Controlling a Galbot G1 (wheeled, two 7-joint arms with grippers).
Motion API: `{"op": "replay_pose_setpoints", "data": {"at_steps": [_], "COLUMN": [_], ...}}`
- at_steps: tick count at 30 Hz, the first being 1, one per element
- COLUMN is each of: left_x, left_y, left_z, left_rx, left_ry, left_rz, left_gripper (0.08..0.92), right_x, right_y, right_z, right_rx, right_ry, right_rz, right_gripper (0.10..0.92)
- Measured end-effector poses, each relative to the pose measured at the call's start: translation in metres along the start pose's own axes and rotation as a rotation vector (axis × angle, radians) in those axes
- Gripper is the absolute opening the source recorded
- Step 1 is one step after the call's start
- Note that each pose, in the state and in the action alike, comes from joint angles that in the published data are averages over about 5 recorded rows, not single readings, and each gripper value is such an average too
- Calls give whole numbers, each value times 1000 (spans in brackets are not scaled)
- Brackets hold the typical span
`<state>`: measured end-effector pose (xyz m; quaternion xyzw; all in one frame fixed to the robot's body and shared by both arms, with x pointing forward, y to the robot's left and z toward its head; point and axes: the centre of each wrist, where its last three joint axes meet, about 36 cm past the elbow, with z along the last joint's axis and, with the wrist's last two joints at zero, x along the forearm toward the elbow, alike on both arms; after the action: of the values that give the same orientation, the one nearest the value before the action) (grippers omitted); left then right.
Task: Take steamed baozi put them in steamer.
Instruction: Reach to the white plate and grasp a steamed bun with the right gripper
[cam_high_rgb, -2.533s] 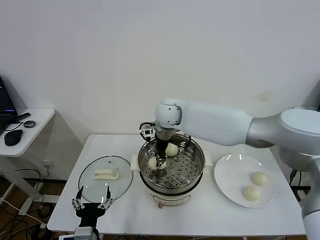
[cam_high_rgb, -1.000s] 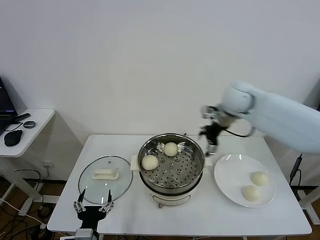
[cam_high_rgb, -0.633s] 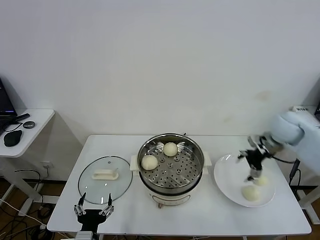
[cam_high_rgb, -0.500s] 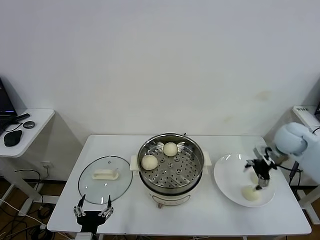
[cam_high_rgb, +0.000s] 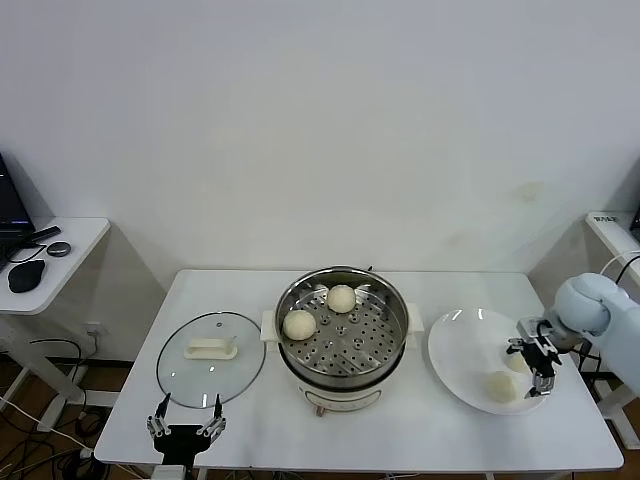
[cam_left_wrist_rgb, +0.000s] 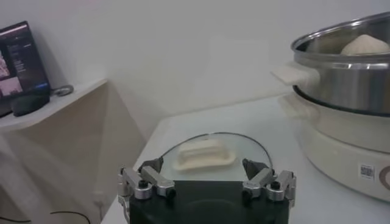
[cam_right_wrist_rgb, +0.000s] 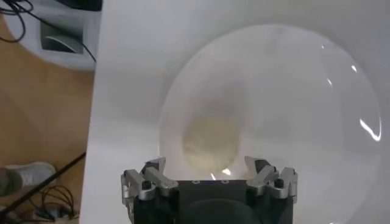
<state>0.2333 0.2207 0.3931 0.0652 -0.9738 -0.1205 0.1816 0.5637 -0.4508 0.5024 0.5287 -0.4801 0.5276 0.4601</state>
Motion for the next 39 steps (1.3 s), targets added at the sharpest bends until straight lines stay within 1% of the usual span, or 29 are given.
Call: {"op": "replay_pose_setpoints", "data": {"at_steps": [17,29,32,39], "left_x": [-3,-5,-5,-7], "left_y": [0,0,0,0], "left_z": [4,6,6,7], "left_rx": [-4,-3,-3,-6], "left_ry": [13,16,16,17], "left_rz": [3,2,2,2], "left_gripper": [823,823,823,823], "right_x": [-34,-48,-48,-44], "right_y": [-6,-12,-13,-14], "right_z": [-7,-15,-15,-11], "right_rx": [3,-2,-5,-14], "right_ry": [1,6,8,11], "right_rz": [-12,-12,-11,-8], "right_gripper": [823,818,774,588]}}
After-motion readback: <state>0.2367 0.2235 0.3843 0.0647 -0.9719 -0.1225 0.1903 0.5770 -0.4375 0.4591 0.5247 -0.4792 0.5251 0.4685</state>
